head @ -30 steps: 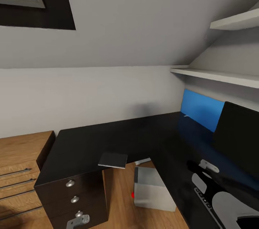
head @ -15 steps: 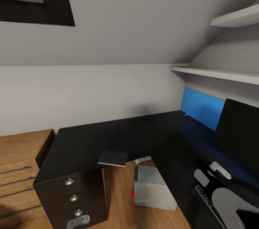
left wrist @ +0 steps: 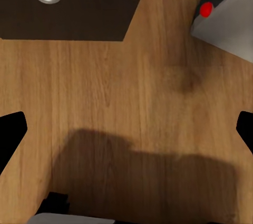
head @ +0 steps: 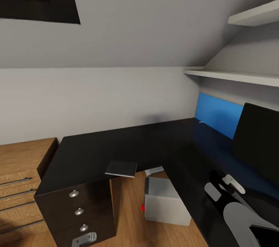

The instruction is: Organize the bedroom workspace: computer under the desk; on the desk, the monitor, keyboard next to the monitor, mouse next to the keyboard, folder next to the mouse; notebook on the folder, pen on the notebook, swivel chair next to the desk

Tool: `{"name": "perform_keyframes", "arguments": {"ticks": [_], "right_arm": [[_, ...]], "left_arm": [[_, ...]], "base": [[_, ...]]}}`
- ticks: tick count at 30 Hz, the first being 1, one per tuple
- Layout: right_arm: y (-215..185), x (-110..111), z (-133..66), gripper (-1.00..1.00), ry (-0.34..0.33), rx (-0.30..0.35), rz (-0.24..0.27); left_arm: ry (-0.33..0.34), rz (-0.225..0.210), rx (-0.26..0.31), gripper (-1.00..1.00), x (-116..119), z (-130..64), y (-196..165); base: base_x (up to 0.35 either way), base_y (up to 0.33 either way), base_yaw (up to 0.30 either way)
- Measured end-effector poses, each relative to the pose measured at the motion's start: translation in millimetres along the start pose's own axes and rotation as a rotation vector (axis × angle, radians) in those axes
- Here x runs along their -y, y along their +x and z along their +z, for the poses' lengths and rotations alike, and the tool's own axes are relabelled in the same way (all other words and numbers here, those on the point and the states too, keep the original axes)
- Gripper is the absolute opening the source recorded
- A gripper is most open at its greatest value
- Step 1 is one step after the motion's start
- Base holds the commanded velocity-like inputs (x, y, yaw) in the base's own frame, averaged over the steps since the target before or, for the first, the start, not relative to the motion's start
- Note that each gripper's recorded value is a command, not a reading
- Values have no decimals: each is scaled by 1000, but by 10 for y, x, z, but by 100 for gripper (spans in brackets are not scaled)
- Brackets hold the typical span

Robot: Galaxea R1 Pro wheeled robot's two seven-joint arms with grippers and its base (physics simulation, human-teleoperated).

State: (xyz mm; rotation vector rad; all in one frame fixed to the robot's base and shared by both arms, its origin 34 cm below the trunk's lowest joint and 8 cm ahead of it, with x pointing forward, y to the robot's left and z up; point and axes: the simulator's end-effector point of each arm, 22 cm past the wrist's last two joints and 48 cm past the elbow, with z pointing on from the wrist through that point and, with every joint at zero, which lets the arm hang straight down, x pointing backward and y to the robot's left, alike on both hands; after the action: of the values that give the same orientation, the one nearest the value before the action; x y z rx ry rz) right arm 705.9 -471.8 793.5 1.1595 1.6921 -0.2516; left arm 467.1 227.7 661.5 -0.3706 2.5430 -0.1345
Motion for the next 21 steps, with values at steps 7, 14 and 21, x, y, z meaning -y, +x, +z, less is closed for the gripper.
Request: {"name": "perform_keyframes", "arguments": {"ticks": [7,14,21], "right_arm": [[93,-9,30,-100,-6,4,7],[147,-5,39,-100,-5,2,7],[237,-97,-17,-100,-22,-9,3]], "left_arm": [[-1,1,0,100,-26,94,59],[-18,-19,-11,100,-118,158,121],[-32,-13,11,100,-229,133,6]], "base": [[0,0,0],[0,0,0],[0,0,0]]}}
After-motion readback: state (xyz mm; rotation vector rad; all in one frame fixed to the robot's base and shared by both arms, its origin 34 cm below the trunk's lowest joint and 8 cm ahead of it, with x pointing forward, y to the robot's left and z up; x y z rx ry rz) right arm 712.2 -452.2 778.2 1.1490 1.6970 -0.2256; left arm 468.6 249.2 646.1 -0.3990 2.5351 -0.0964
